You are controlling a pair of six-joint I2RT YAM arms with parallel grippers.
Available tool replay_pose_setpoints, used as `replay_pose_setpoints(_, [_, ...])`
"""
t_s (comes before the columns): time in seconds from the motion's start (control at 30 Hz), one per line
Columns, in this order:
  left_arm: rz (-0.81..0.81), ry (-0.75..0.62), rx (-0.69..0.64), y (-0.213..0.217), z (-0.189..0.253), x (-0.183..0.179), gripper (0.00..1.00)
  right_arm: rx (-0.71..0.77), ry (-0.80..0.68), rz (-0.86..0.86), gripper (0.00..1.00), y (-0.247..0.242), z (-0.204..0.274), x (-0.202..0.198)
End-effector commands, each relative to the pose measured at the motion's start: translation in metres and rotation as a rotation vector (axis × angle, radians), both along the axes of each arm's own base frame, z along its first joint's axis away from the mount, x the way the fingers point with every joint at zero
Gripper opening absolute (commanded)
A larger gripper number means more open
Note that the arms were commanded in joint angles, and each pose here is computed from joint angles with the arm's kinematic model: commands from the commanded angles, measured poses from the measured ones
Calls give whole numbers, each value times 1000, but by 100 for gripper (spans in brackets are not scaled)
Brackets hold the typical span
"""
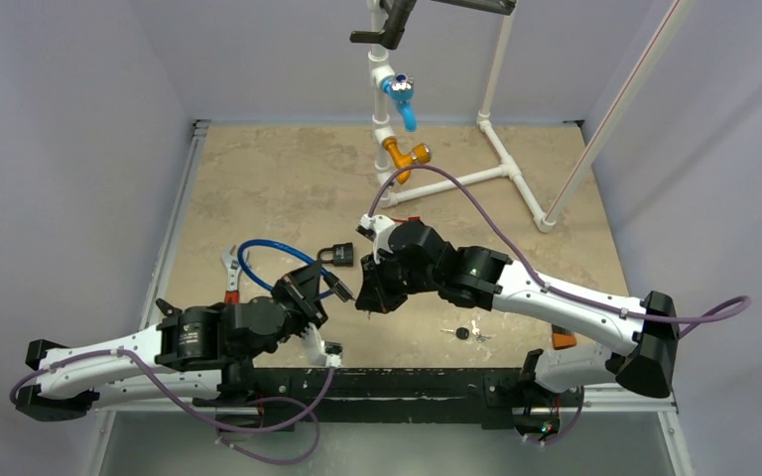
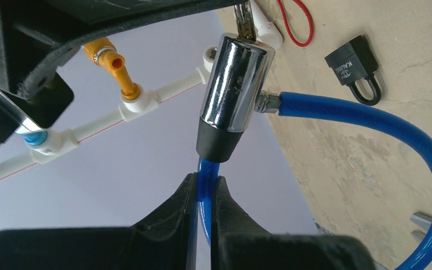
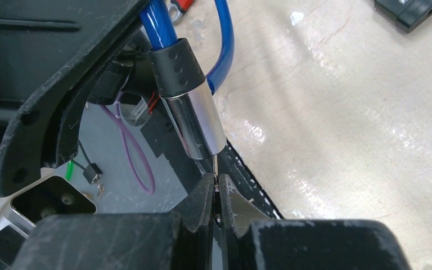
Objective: Unlock with the key
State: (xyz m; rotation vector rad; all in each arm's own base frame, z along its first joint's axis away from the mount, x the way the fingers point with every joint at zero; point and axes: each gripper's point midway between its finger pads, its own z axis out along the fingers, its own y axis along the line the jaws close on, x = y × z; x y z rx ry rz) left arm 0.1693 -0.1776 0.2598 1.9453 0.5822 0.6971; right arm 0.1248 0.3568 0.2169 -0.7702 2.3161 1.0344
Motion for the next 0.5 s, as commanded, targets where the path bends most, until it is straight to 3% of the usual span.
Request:
replay_pose_setpoints(0.0, [-2, 117, -214, -8, 26, -8, 0, 260, -202, -93, 0, 18, 70, 29])
replay_pose_setpoints(0.27, [89, 291, -287, 2, 20, -14, 0, 396, -317, -178, 0, 4, 109, 33])
replay_pose_setpoints(0.47, [142, 378, -400, 3, 32, -15, 0, 401, -350, -197, 0, -2, 115, 32])
